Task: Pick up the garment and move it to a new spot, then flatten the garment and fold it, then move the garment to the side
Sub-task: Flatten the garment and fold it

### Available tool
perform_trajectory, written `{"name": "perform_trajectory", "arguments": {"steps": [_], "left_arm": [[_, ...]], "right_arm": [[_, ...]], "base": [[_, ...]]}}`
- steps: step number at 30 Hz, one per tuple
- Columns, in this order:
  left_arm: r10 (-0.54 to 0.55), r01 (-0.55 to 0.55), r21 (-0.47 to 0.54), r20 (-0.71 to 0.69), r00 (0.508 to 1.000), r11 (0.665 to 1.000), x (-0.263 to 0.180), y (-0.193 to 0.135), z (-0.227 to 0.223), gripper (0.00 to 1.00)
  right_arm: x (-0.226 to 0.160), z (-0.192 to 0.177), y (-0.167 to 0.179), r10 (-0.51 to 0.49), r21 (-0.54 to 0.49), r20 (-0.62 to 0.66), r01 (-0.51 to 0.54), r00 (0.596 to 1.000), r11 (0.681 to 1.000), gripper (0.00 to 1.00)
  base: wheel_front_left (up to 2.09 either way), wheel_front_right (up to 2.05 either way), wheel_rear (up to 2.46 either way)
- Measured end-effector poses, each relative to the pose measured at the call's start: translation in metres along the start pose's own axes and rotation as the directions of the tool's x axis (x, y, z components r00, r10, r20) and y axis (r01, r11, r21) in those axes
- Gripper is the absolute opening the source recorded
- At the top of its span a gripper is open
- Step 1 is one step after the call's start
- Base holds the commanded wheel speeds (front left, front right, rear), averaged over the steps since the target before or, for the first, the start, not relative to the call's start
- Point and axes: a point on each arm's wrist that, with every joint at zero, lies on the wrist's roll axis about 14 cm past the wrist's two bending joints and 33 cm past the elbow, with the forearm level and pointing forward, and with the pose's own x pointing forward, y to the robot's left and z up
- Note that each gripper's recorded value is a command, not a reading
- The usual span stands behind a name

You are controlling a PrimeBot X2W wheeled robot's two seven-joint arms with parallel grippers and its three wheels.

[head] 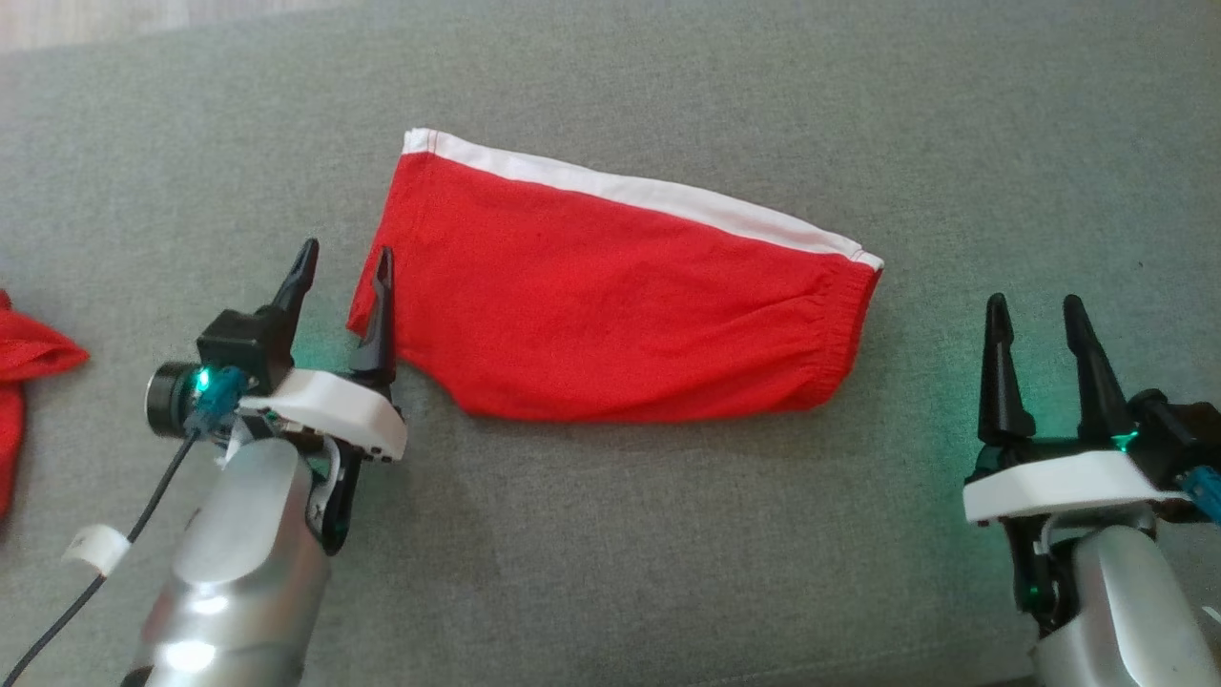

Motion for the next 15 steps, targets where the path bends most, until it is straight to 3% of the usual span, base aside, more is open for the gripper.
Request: {"name": "perform_trajectory", "arguments": {"steps": [15], "left_arm": [[-0.040,0.034,-0.031,-0.220,0.975,0.999,0.003,-0.014,-0.057,1.00]], "right_arm": [[-0.002,-0.006,0.002,-0.004,0.006,-0.017,0.004,1.000,1.000,1.00]], "base": [[0.00,0.00,0.00]]}}
